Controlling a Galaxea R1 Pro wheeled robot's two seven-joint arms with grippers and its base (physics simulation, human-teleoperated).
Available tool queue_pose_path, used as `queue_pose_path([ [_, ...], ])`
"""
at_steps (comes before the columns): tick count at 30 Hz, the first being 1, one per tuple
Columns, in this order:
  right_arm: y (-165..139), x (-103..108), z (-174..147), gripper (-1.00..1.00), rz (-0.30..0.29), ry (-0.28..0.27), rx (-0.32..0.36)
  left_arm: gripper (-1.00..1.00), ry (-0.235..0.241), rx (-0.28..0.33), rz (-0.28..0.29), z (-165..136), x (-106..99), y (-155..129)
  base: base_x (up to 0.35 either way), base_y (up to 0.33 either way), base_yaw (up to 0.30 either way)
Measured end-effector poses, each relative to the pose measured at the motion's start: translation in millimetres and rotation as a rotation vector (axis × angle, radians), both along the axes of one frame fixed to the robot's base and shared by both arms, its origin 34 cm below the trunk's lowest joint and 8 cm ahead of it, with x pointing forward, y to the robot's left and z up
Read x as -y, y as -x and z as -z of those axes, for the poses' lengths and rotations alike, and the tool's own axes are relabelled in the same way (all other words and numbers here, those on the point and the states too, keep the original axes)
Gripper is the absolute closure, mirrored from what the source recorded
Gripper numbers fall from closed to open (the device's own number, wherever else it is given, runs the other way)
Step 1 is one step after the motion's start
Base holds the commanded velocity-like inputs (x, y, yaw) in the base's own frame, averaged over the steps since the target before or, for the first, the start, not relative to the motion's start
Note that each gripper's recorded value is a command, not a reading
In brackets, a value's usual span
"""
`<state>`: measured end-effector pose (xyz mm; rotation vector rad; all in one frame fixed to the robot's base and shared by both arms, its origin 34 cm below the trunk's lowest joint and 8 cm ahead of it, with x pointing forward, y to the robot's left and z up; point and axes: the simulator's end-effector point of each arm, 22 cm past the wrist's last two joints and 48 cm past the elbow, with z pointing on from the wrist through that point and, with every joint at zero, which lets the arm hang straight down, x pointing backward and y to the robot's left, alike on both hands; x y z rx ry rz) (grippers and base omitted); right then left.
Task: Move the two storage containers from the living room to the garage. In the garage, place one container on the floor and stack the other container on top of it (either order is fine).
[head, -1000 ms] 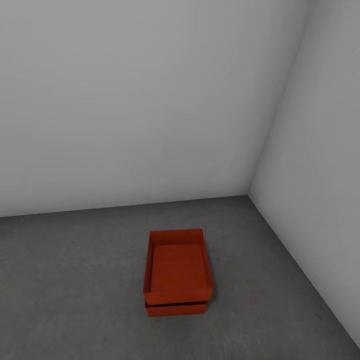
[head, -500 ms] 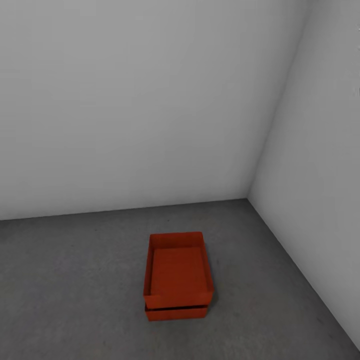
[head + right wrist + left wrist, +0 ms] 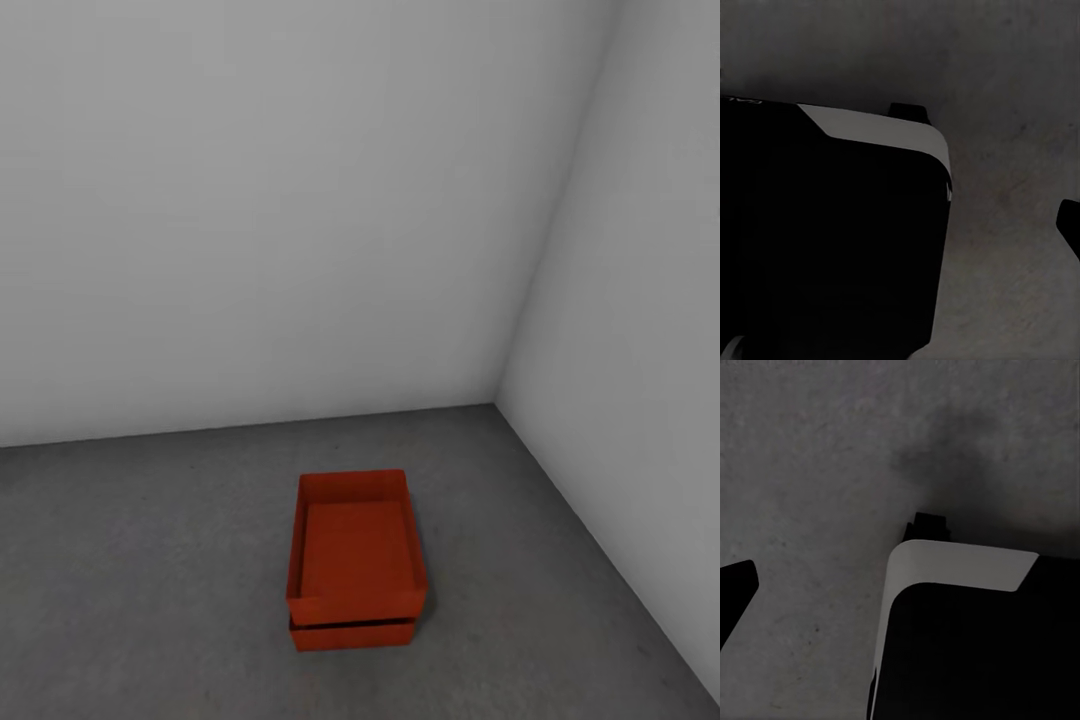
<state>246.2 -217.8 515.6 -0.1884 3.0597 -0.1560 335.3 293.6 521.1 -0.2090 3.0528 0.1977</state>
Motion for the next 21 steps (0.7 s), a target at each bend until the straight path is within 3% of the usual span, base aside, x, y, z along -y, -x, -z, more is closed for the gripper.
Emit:
queue_pose_path([
  [21,-5.9,-1.8,-3.0,-1.0,-0.004,-0.012,0.016,-1.0,0.0,0.033,0.0,-6.6,0.0,-12.5,0.0,0.0,0.0],
])
